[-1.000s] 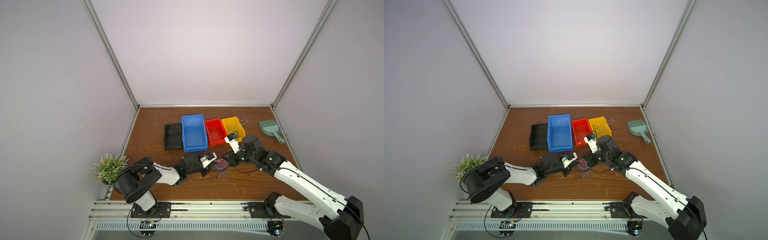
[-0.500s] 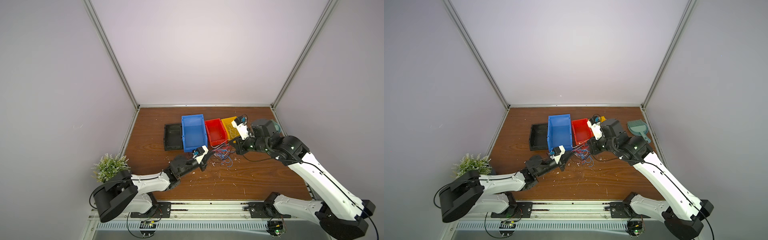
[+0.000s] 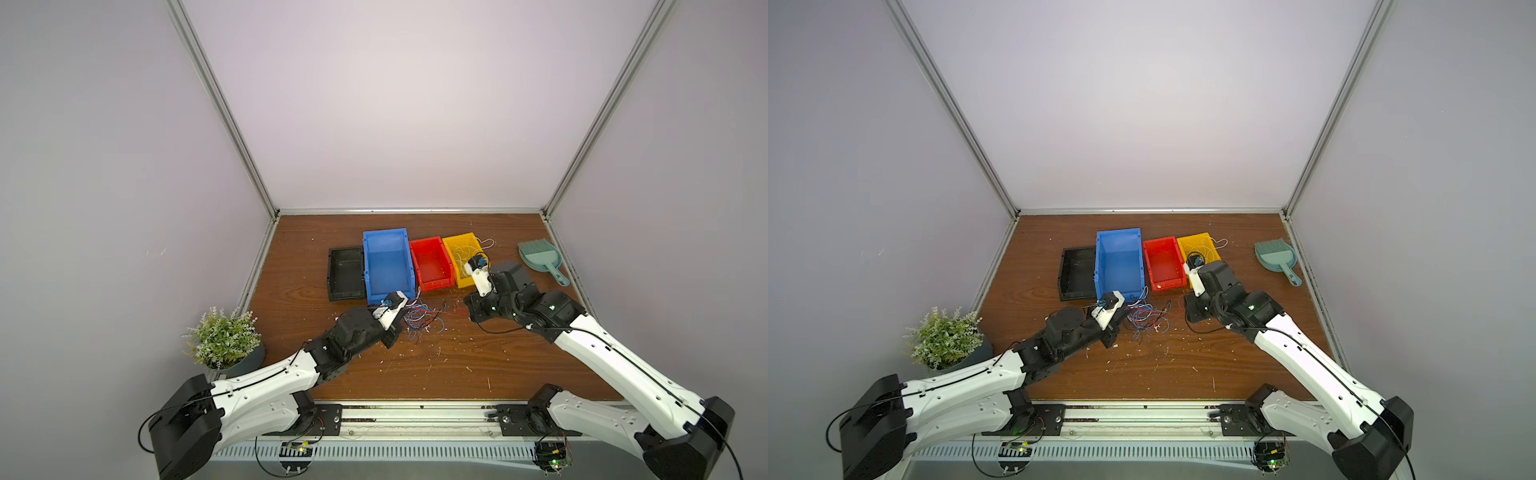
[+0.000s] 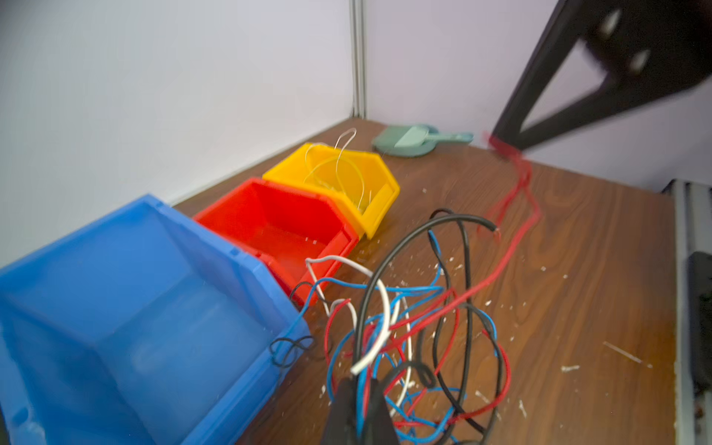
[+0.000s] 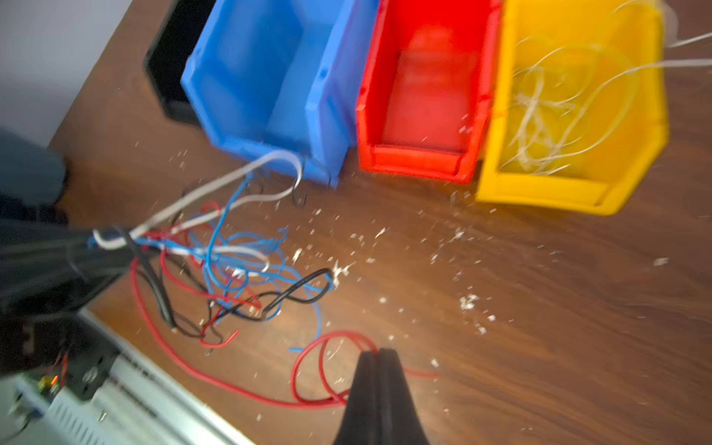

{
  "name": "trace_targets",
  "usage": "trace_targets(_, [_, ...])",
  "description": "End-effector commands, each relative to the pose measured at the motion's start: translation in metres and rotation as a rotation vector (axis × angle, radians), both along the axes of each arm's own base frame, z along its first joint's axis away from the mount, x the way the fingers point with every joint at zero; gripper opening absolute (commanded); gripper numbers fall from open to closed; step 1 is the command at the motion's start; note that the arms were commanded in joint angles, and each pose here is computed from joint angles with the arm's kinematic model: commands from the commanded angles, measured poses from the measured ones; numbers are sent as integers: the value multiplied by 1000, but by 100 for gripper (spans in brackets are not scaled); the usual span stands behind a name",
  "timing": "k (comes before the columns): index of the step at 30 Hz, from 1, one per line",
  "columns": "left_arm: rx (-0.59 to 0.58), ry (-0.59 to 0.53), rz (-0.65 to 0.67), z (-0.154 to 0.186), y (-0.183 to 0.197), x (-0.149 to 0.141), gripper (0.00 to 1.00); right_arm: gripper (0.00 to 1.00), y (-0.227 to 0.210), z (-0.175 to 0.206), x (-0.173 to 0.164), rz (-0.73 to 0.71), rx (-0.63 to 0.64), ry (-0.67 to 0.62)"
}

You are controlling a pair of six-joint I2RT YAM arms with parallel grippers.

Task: Untangle and sort cables by color
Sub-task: Untie the cable, then place the cable in the bin.

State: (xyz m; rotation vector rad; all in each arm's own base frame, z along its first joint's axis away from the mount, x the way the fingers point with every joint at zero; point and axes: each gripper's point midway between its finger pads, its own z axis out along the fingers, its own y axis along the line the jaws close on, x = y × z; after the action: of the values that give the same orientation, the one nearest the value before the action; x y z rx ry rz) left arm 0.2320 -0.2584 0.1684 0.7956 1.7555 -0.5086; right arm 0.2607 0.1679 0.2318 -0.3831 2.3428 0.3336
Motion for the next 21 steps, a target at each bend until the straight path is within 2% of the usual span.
trace_targets(1, [67,72,160,-26,29,12,1,0,-51,94,34,-245,46,-262])
trace_targets(4, [63,79,213,-29,38,15,4,0,-70,142,43,-311,84,-347])
trace_targets(8, [87,86,266,-37,50,18,4,0,-76,186,56,-342,72,-422])
trace_targets(11, [101,105,314,-48,61,19,3,0,-66,216,61,-301,130,-477])
trace_targets(14, [59,98,281,-44,56,14,4,0,-39,216,70,-204,200,-443])
trace_targets(18, [10,85,182,-35,42,5,5,0,-18,191,89,-157,226,-385])
trace_targets(21, [11,91,172,-35,41,4,6,0,-1,170,104,-126,264,-345])
